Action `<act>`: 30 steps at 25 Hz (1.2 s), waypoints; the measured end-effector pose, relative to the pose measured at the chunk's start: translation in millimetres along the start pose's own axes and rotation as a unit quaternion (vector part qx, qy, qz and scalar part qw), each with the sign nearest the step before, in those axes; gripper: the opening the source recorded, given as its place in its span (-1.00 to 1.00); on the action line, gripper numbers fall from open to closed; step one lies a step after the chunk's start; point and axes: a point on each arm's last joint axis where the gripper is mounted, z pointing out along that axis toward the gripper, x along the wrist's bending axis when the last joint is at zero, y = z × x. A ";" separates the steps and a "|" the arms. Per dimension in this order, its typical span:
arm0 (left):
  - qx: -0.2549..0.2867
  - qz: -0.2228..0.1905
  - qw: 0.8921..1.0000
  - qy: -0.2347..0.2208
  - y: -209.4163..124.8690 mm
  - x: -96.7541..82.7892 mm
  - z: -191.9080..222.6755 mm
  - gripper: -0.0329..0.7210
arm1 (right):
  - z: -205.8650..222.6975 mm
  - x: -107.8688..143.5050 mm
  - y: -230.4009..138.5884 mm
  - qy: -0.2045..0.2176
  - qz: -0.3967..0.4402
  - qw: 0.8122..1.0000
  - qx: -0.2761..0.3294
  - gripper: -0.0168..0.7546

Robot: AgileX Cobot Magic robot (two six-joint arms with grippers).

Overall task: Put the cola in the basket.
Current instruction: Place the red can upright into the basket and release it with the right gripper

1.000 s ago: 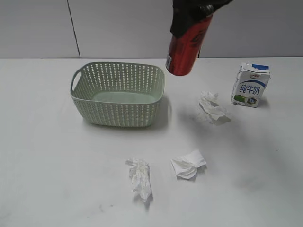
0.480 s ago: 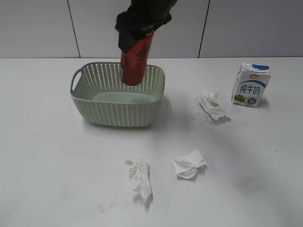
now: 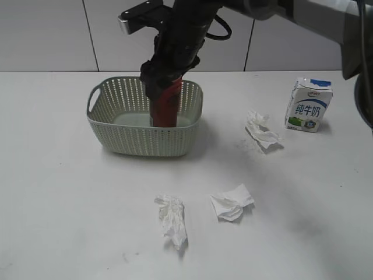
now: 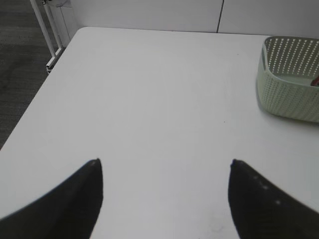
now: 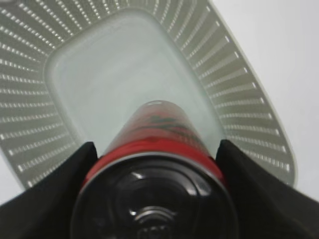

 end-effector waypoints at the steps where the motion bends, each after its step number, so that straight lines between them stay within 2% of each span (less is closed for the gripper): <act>1: 0.000 0.000 1.000 0.000 0.0 0.0 0.0 0.66 | 0.3 -0.5 1.0 -0.003 -0.002 1.000 -0.006 0.40; 7: 0.000 0.000 1.000 0.000 0.0 0.0 0.0 0.66 | 16.4 -3.2 -1.4 -0.007 -0.003 1.000 -0.006 0.40; 16: 0.000 0.000 1.000 0.000 0.0 0.0 0.0 0.66 | 16.7 -1.9 -0.8 0.001 0.001 1.000 -0.010 0.40; 20: 0.000 0.000 1.000 0.000 0.0 0.0 0.0 0.66 | 16.6 -1.7 -0.6 0.002 0.002 1.000 -0.010 0.53; 24: 0.000 0.000 1.000 0.000 0.0 0.0 0.0 0.66 | 14.9 -1.4 0.1 0.003 0.003 1.000 -0.012 0.58; 30: 0.000 0.000 1.000 0.000 0.0 0.0 0.0 0.66 | -18.1 1.0 10.6 -0.003 0.021 0.999 -0.044 0.69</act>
